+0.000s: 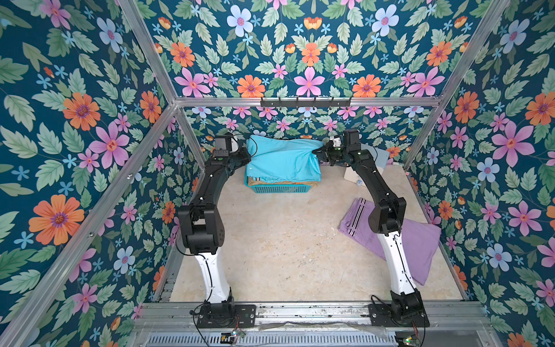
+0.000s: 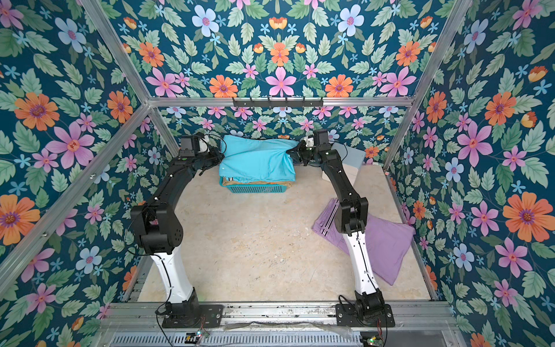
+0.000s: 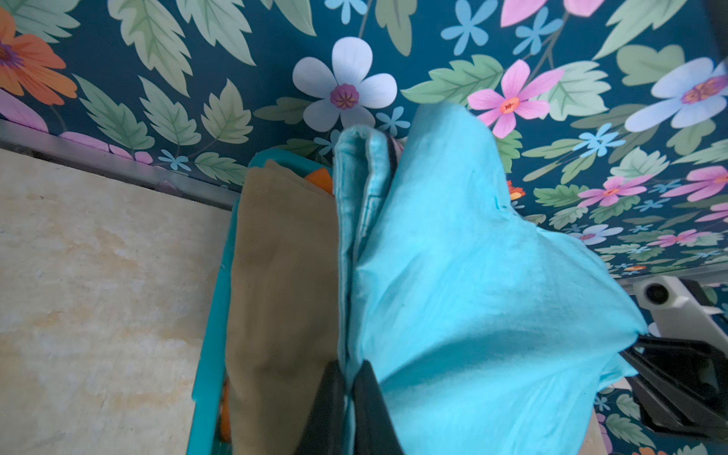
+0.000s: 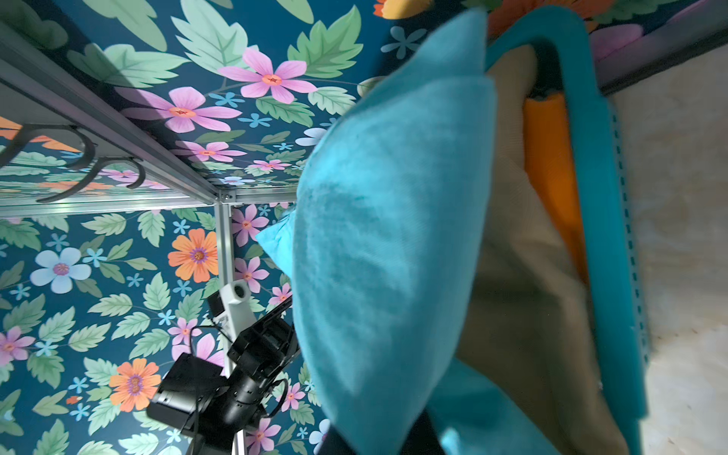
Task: Put the folded long pants in the basket
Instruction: Place the long pant in the basket.
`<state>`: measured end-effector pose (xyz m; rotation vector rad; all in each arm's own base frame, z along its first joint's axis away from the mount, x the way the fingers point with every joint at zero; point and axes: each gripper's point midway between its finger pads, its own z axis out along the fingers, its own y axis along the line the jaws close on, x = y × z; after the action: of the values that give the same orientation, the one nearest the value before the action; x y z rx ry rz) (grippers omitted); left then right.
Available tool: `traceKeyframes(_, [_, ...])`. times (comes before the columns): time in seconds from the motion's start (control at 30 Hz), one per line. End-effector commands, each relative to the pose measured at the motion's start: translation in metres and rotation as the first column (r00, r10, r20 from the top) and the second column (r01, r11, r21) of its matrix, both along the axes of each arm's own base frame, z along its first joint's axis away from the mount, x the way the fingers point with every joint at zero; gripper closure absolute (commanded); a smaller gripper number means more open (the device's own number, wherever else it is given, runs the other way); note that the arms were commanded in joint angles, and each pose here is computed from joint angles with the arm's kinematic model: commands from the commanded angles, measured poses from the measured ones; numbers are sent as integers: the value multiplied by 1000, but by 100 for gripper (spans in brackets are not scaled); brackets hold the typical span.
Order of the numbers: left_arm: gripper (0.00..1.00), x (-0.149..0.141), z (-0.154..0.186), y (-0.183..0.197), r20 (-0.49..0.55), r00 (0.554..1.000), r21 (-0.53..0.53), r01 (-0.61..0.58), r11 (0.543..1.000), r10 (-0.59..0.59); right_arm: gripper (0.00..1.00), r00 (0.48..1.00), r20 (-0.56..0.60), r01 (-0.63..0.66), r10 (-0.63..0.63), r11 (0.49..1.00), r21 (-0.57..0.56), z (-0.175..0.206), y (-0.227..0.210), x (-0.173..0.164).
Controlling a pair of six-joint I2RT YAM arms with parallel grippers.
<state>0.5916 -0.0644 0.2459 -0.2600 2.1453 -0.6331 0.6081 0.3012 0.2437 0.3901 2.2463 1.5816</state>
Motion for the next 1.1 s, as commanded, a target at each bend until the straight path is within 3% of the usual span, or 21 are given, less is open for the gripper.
traceKeyframes(0.0, [100, 15, -1, 15, 29, 999, 4, -38, 999, 38, 100, 995, 83, 47, -53, 996, 73, 15, -4, 23])
traceKeyframes(0.3, [100, 42, -40, 27, -17, 999, -23, -42, 999, 41, 100, 998, 16, 55, -57, 996, 72, -34, -5, 35])
traceKeyframes(0.37, [100, 46, -46, 30, -20, 999, -33, -43, 999, 42, 89, 998, -2, 63, -63, 995, 77, -40, -9, 38])
traceKeyframes(0.43, [100, 47, -54, 32, -34, 998, -32, -45, 998, 43, 66, 998, -7, 60, -59, 995, 79, -43, -14, 39])
traceKeyframes(0.5, [100, 48, -58, 31, -40, 998, -36, -42, 998, 40, 51, 999, -12, 52, -51, 996, 66, -47, -17, 37])
traceKeyframes(0.53, [96, 48, -61, 31, -45, 998, -37, -43, 998, 41, 47, 999, -10, 43, -43, 997, 56, -47, -18, 35])
traceKeyframes(0.57, [82, 48, -62, 32, -47, 998, -40, -43, 998, 41, 45, 999, -4, 34, -34, 999, 43, -47, -19, 32])
traceKeyframes(0.6, [78, 48, -62, 32, -47, 998, -41, -41, 998, 39, 44, 1000, -1, 24, -24, 999, 23, -45, -20, 28])
traceKeyframes(0.77, [53, 45, -53, 26, -27, 1000, -83, -14, 996, 12, 43, 1000, -18, -19, 17, 996, -86, -49, -26, 3])
traceKeyframes(0.9, [46, 39, -46, 30, -16, 999, -69, -29, 997, 28, 45, 998, -37, -50, 44, 982, -182, -61, -25, -24])
traceKeyframes(1.07, [48, 27, -35, 32, -10, 999, -56, -39, 998, 39, 54, 994, -77, -92, 75, 963, -255, -76, -20, -47])
